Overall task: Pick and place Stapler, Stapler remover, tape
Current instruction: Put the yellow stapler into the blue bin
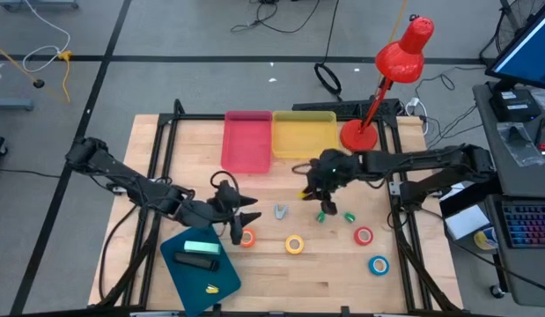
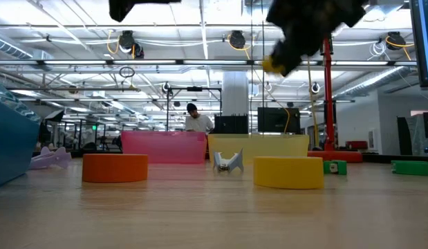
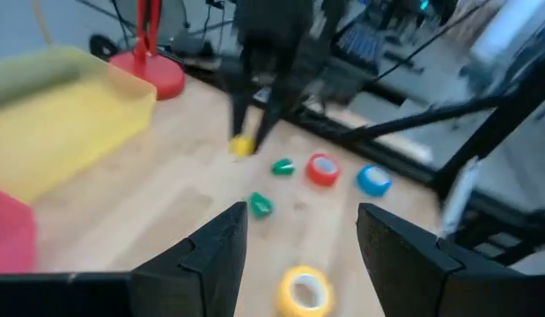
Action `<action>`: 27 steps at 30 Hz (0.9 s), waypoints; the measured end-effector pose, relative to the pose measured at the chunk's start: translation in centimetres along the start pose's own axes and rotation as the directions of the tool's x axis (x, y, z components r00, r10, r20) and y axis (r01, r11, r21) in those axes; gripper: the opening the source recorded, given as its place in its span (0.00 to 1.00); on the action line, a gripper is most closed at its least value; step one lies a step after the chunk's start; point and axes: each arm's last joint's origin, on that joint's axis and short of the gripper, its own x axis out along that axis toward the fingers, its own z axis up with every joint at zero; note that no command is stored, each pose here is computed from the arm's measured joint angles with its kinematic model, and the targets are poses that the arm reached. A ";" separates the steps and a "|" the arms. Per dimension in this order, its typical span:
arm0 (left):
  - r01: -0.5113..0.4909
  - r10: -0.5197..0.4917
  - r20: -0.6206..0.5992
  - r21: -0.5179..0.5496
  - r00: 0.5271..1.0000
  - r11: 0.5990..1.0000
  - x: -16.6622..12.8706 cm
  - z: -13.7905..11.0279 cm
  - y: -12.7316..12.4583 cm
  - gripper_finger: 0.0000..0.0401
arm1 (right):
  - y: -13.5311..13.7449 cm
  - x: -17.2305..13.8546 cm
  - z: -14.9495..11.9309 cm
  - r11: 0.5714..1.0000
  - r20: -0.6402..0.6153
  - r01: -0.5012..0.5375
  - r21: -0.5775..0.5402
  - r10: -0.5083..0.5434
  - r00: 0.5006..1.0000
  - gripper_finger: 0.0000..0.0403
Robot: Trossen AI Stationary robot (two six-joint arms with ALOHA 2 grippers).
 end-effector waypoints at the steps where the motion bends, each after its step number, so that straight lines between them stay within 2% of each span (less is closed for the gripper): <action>1: -0.012 0.013 -0.004 0.032 1.000 0.999 0.4 -0.2 0.1 0.53 | 0.2 -0.2 0.7 0.999 0.055 -0.034 0.008 0.034 0.998 0.12; 5: -0.047 0.045 0.017 0.113 0.999 0.992 2.2 -0.6 0.5 0.53 | 0.6 -0.5 2.6 0.987 0.225 -0.156 0.031 0.145 0.963 0.12; 8: -0.061 0.051 0.068 0.141 0.996 0.988 3.6 -0.4 0.7 0.53 | 0.8 -0.2 3.2 0.983 0.276 -0.181 0.035 0.164 0.947 0.12; 14: -0.063 0.041 0.135 0.166 0.990 0.984 5.8 -0.1 1.4 0.53 | 1.6 1.1 3.2 0.978 0.270 -0.208 0.020 0.195 0.943 0.12; 22: 0.056 -0.069 0.090 0.139 0.994 0.989 7.2 -0.6 1.5 0.53 | 2.0 1.8 3.4 0.975 0.289 -0.220 -0.002 0.211 0.934 0.12; 27: 0.077 -0.086 0.070 0.127 0.994 0.989 7.6 -1.2 1.4 0.53 | 2.0 1.8 3.5 0.980 0.309 -0.197 -0.004 0.189 0.932 0.12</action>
